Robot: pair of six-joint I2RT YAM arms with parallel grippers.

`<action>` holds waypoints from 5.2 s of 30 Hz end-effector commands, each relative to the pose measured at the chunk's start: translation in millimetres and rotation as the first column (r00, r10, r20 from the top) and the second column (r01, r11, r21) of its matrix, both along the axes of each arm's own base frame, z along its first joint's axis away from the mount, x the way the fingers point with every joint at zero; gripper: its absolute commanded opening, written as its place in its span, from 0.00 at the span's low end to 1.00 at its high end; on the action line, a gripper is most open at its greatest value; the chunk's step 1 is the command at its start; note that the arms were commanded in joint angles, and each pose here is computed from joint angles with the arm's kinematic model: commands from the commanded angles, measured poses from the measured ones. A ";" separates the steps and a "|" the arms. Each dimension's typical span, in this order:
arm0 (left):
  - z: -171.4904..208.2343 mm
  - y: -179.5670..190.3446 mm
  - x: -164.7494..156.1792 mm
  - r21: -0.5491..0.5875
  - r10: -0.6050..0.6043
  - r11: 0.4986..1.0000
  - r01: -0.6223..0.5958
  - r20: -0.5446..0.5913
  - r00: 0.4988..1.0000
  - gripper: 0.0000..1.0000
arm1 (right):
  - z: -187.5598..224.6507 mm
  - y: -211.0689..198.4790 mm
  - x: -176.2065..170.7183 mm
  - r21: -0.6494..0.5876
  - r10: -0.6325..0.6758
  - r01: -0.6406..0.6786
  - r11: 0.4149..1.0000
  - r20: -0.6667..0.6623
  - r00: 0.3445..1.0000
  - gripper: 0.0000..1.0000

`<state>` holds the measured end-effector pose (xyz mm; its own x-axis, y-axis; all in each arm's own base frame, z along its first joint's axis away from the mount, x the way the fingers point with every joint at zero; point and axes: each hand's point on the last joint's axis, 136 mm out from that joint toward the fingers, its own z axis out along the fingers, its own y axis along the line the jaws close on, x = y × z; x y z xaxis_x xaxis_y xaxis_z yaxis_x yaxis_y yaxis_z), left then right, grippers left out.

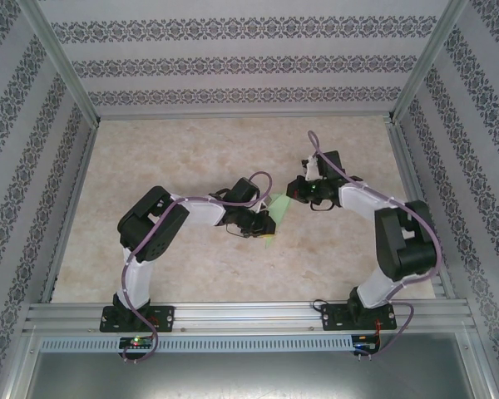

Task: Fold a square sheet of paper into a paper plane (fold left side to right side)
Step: Fold the wing for the fifth time at the center of the table.

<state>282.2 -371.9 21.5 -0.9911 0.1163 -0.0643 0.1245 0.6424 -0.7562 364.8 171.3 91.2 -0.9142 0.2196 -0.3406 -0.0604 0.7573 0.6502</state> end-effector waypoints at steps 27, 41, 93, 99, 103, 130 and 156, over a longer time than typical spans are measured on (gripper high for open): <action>-49.2 29.6 -31.0 0.168 0.037 0.986 -0.017 -0.118 0.992 0.15 | -78.7 12.2 -21.7 -0.118 0.040 -0.054 0.992 -0.118 0.992 0.00; -58.1 39.2 -43.0 0.203 0.034 0.979 -0.001 -0.159 0.987 0.15 | -76.6 -14.2 -3.5 -0.117 -0.017 0.004 0.993 -0.110 0.994 0.00; 11.9 -2.6 42.9 0.115 -0.016 0.993 0.011 0.042 0.999 0.14 | -83.7 -8.5 -12.3 -0.087 0.007 -0.025 0.996 -0.202 0.979 0.00; -12.2 7.1 40.5 0.173 0.003 0.985 -0.005 0.010 1.000 0.13 | -81.5 -7.5 -11.7 -0.085 0.013 -0.031 0.996 -0.200 0.980 0.00; -27.5 17.8 31.3 0.216 0.013 0.976 -0.009 -0.017 1.000 0.13 | -78.4 -9.8 -6.5 -0.093 0.009 -0.027 0.995 -0.193 0.981 0.00; -64.9 44.7 -3.2 0.280 0.044 0.960 -0.013 -0.105 0.994 0.12 | -79.2 -39.1 37.5 -0.118 -0.055 0.032 0.993 -0.195 0.979 0.00; -57.7 45.1 -10.9 0.249 0.043 0.968 -0.020 -0.088 0.995 0.15 | -52.5 -46.7 54.6 0.036 -0.019 0.025 0.999 -0.138 0.990 0.00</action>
